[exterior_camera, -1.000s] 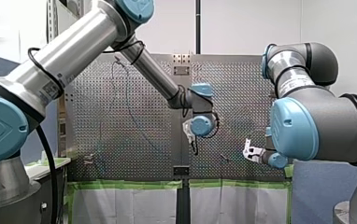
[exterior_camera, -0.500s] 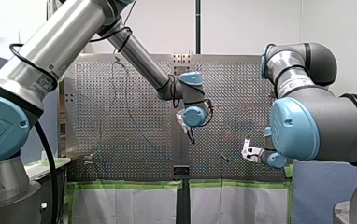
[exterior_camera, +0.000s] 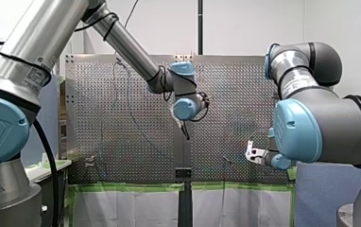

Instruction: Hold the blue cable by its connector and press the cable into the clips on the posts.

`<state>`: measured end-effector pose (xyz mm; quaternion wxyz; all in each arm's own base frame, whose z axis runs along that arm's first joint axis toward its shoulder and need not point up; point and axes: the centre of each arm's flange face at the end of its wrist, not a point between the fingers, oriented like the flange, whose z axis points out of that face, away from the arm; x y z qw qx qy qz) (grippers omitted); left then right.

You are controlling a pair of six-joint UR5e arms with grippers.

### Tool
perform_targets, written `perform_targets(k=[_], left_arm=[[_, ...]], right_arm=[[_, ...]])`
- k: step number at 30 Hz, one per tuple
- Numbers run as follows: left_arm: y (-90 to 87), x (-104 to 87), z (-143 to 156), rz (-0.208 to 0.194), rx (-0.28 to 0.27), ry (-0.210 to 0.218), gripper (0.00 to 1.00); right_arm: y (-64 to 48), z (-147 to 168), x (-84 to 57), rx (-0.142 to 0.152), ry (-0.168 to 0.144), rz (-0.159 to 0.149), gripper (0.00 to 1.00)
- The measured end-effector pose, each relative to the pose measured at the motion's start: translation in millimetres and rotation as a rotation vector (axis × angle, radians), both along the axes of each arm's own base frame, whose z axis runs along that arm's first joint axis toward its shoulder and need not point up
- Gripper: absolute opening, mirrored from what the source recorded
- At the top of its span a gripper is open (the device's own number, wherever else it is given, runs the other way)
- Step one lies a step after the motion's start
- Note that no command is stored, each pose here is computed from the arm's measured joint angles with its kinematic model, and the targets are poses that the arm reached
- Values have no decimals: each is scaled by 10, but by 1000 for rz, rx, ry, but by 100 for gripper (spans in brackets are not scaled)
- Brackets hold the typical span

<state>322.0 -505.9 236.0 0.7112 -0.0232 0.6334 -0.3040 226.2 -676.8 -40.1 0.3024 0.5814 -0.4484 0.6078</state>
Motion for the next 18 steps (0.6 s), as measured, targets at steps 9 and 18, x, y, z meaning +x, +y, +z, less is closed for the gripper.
perform_targets(k=[9,18], left_arm=[[194,-208,-45,-20,18,21,100],[368,-407,-618,-46,110,106,100]], right_arm=[[-1,353,50,-14,28,36,2],[109,663,9,-37,33,28,2]])
